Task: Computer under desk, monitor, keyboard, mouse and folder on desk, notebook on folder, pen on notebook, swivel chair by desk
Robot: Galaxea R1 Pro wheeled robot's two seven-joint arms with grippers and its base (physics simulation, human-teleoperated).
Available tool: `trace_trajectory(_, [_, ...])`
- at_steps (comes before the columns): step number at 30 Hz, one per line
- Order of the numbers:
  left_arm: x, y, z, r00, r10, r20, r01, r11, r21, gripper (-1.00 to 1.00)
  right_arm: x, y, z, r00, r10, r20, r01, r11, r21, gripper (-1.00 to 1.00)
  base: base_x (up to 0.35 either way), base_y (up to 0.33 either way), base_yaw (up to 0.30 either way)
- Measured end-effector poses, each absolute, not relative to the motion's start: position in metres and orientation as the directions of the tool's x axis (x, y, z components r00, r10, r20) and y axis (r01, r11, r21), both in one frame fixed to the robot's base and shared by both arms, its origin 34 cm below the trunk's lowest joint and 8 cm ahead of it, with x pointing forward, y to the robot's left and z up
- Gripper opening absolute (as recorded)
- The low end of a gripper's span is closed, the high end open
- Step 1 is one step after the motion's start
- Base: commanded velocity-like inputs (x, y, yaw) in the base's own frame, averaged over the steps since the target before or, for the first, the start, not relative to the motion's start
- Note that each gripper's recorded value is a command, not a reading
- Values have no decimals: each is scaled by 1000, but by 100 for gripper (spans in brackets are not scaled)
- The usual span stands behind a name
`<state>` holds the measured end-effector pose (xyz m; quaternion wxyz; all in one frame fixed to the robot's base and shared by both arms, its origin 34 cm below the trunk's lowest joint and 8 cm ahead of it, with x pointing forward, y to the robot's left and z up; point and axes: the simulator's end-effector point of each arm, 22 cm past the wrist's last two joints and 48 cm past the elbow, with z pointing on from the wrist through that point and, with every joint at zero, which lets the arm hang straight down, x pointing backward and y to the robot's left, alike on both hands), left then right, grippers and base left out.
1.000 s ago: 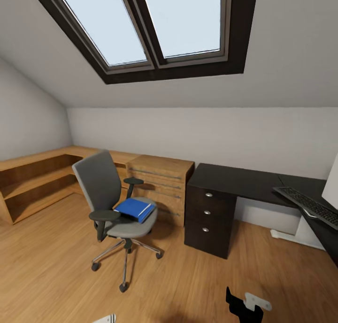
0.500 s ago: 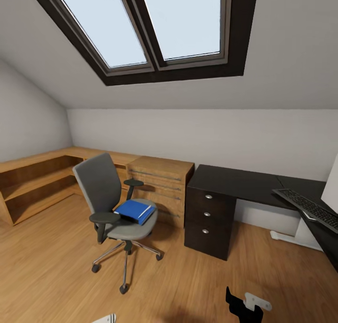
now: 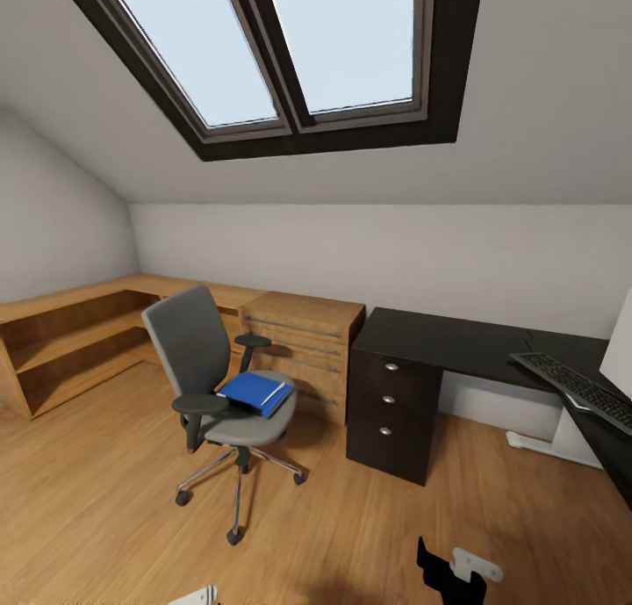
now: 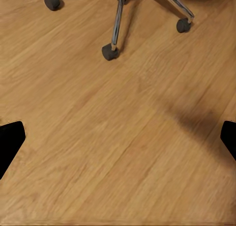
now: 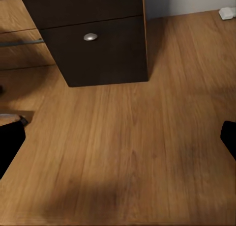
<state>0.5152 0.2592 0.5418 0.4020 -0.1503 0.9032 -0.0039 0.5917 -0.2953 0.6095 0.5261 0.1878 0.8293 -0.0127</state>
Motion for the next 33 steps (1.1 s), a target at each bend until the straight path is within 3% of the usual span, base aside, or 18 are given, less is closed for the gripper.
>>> trace_trajectory(17, [515,259,542,-632,-275,-725,-269,955,-128,100,592,-286,609,-377,306,-874,321,929,187,100,-307,0,24])
trace_trajectory(33, [515,259,542,-632,-275,-725,-269,955,-128,100,592,-285,609,-377,307,-874,320,929,188,100,-327,0,222])
